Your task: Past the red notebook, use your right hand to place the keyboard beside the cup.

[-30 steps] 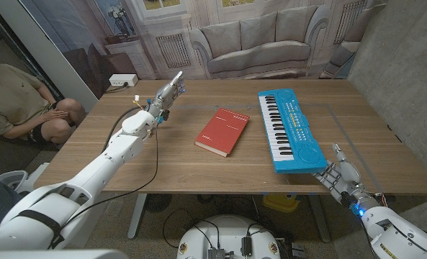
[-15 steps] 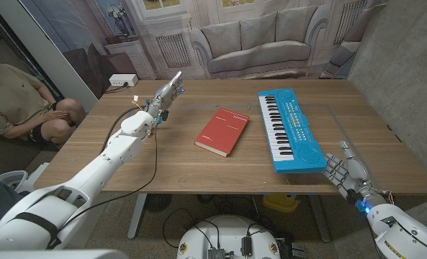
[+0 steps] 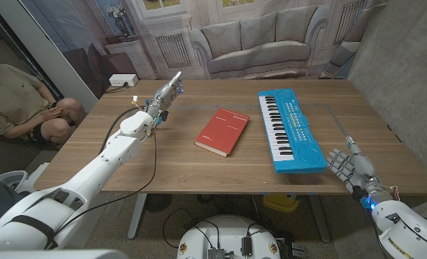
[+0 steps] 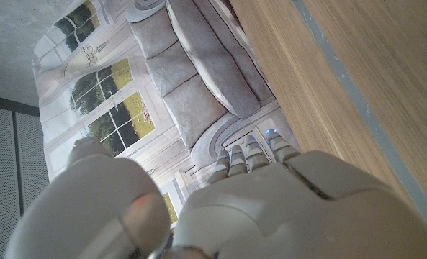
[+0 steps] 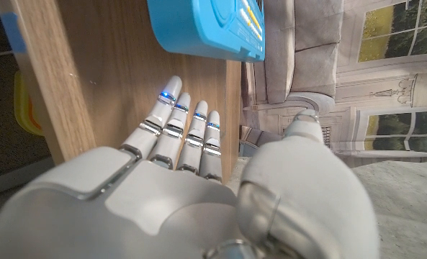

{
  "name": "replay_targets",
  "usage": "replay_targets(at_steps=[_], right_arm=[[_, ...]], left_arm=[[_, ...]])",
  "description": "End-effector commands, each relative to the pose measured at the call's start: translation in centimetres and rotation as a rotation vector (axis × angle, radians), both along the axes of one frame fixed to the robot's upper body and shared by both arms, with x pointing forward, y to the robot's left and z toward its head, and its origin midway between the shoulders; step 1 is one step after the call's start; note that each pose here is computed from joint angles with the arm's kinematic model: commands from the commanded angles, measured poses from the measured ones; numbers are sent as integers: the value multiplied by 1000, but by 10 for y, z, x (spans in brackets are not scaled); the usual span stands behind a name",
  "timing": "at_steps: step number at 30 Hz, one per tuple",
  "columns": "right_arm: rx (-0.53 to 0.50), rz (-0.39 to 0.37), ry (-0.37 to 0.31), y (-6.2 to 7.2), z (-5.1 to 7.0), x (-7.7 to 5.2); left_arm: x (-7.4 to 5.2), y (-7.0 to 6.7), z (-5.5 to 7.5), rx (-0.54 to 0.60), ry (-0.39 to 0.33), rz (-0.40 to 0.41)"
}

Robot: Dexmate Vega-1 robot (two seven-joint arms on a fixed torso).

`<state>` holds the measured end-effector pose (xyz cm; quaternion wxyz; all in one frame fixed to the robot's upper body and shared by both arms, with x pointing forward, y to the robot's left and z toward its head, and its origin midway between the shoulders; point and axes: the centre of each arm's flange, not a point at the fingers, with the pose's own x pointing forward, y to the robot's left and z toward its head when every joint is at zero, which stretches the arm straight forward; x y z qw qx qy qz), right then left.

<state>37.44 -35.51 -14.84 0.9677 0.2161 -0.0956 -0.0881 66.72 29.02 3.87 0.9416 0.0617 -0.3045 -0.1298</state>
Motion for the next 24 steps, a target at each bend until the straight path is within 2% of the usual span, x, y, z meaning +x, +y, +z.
replay_targets(at_steps=[1,8,24], right_arm=[[-55,-54,-34,-6,16,-5],[-112,-82,-86,-4,29,-4],[-302,-207,-221,19,62,-3]], left_arm=[[-4,0,-1,0,-4,4],[-8,3,0,-3,-11,14],[-14,9,7,-4,-33,29]])
